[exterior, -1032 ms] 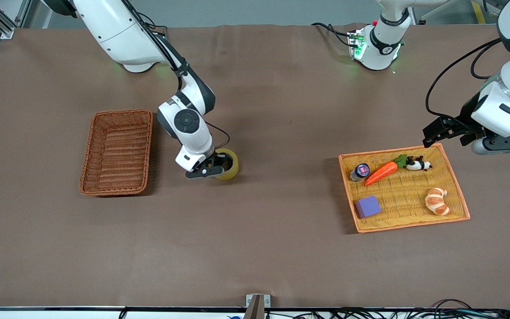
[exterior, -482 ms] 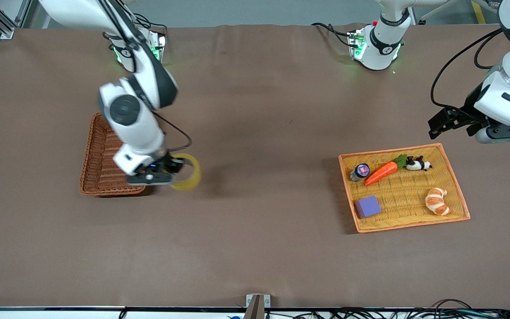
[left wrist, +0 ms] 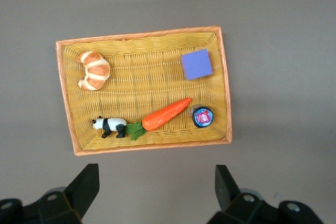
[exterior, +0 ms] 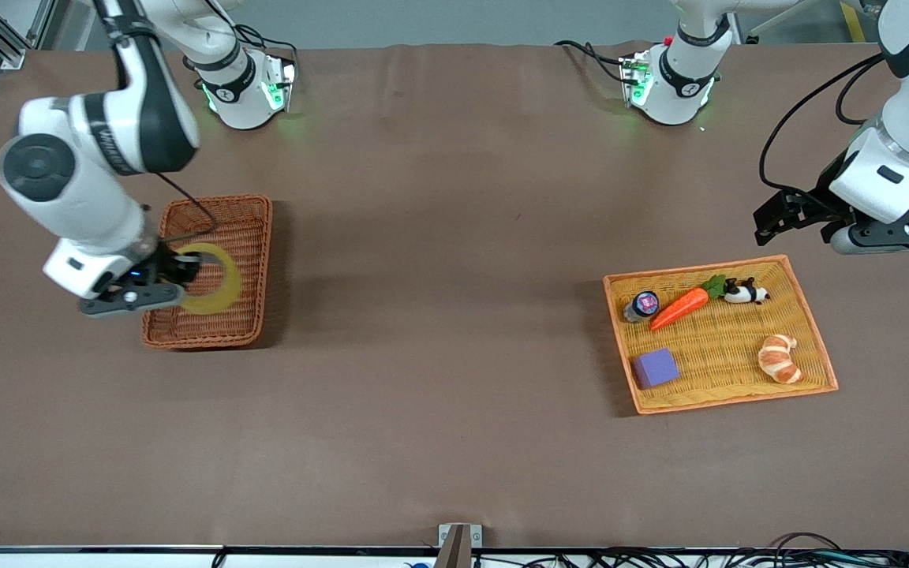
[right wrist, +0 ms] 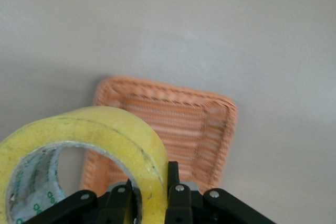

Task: Move tape to another basket
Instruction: 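Carry the tape roll with the right gripper and lower it into the basket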

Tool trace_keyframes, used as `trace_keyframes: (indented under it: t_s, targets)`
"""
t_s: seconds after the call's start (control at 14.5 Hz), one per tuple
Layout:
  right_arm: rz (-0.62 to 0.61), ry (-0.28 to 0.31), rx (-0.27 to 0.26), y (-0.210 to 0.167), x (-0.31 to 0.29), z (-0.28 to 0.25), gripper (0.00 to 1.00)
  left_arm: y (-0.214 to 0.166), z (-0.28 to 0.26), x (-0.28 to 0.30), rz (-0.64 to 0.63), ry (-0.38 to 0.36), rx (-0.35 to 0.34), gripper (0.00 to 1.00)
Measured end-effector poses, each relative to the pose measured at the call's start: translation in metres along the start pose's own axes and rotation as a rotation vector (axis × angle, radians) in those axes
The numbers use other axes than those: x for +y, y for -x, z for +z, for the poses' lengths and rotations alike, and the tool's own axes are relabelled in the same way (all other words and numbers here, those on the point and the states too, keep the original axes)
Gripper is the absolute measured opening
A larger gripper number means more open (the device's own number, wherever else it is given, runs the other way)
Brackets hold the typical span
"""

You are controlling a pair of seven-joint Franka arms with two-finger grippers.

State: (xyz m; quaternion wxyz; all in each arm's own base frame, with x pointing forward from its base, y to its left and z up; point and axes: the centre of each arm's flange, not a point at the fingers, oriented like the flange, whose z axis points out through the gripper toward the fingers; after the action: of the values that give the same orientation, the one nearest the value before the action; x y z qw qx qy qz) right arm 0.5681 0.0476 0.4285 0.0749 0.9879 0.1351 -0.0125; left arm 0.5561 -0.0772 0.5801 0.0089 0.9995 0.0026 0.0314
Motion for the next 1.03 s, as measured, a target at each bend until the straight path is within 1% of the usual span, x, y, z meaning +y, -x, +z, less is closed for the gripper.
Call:
trace_keyframes:
  t_s: [0.14, 0.21, 0.48, 0.62, 0.76, 0.89, 1.03]
  targets:
    - [-0.041, -0.011, -0.028, 0.018, 0.027, 0.022, 0.22, 0.0, 0.0, -0.003, 0.012, 0.01, -0.002, 0.98]
    - [-0.061, -0.015, -0.026, 0.025, 0.036, 0.037, 0.22, 0.0, 0.0, -0.004, 0.013, 0.011, -0.002, 0.98]
    - [-0.103, -0.02, 0.032, 0.061, 0.05, 0.112, 0.22, 0.0, 0.001, -0.002, 0.017, 0.011, -0.003, 0.99]
    - [-0.112, -0.026, 0.056, 0.086, 0.042, 0.15, 0.22, 0.0, -0.001, 0.0, 0.022, 0.012, 0.0, 0.99]
    - [-0.122, -0.026, 0.095, 0.104, 0.028, 0.174, 0.22, 0.0, -0.003, 0.0, 0.021, 0.012, 0.004, 0.98]
    - [-0.132, -0.027, 0.104, 0.111, 0.02, 0.19, 0.22, -0.002, -0.005, -0.003, 0.016, 0.011, 0.011, 0.98]
    - [-0.138, -0.023, 0.107, 0.11, 0.016, 0.203, 0.22, -0.003, -0.008, -0.006, 0.015, -0.003, 0.02, 0.99]
